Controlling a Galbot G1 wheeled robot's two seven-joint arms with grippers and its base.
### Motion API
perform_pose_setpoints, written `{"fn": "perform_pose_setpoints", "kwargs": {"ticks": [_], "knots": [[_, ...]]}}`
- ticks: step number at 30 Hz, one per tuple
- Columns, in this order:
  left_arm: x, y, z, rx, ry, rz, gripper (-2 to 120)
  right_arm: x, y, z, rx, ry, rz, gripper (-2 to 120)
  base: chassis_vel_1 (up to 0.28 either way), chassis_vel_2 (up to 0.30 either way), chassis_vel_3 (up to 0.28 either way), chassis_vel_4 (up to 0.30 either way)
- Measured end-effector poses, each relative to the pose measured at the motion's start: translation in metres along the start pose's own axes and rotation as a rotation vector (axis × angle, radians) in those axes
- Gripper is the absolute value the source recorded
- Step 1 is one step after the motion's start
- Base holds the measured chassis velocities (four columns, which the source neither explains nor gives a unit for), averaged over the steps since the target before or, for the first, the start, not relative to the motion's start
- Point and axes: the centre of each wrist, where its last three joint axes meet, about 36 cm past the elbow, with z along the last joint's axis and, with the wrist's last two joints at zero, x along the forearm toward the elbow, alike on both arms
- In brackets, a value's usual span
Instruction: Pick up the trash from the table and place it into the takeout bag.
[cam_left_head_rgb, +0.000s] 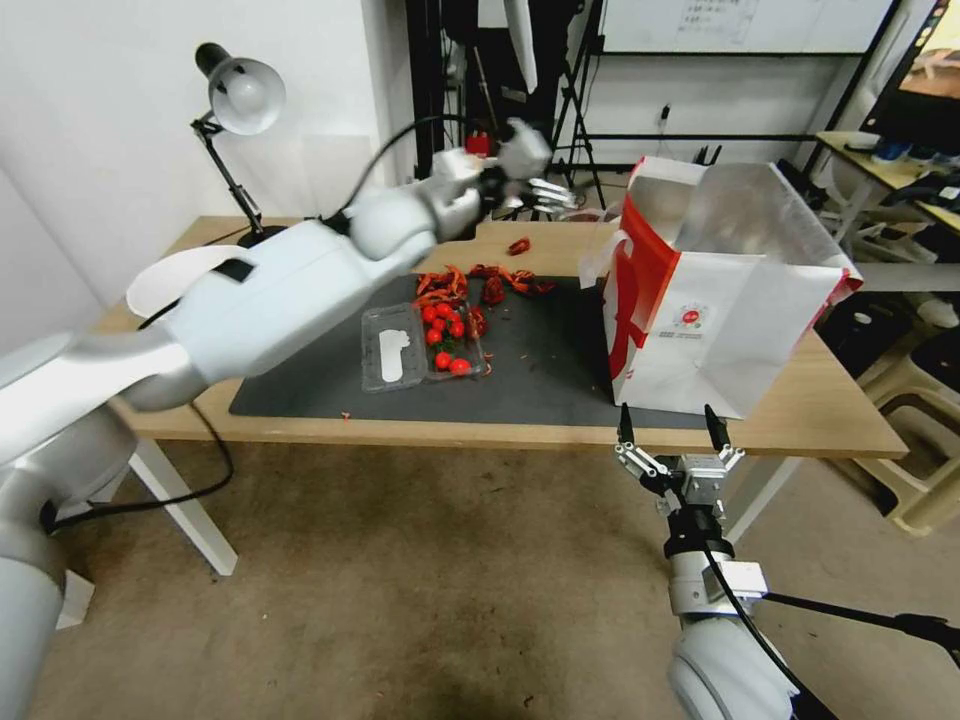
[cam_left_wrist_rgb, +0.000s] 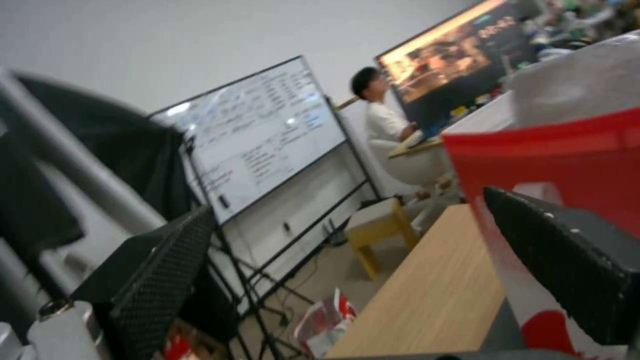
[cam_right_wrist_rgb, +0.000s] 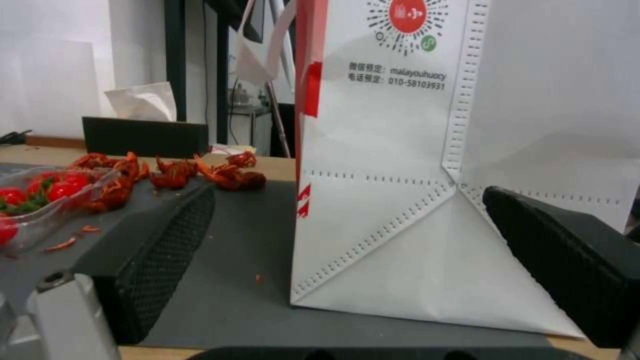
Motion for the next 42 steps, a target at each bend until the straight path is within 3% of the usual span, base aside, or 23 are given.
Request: {"fn": "perform_pose_setpoints", "kwargs": {"ticks": [7,11,13,22,29,34,42], "knots": [[0.026,-0.004,0.015,0.081,0.034,-0.085,100,0.000,0.001,0.000,0.001,0.001,-0.002,100,0.000,0.000,0.000,0.000],[0.055,-0.013,0.031,0.170,0.068,-0.182,100,0.001,0.000,-0.001,0.003,0.001,-0.004,100,0.000,0.000,0.000,0.000],[0.061,-0.014,0.033,0.186,0.075,-0.198,100,0.001,0.000,-0.001,0.004,0.001,-0.005,100,0.000,0.000,0.000,0.000],[0.133,-0.016,0.053,0.302,0.100,-0.372,100,0.002,0.002,-0.001,0.005,0.006,-0.012,100,0.000,0.000,0.000,0.000],[0.190,-0.043,0.078,0.375,0.142,-0.444,100,0.003,0.002,0.001,0.010,0.010,-0.017,100,0.000,0.000,0.000,0.000],[0.214,-0.056,0.080,0.394,0.139,-0.486,100,0.004,0.003,0.002,0.011,0.013,-0.018,100,0.000,0.000,0.000,0.000],[0.260,-0.093,0.075,0.388,0.134,-0.549,100,0.009,0.003,0.002,0.013,0.018,-0.023,100,0.000,0.000,0.000,0.000]]}}
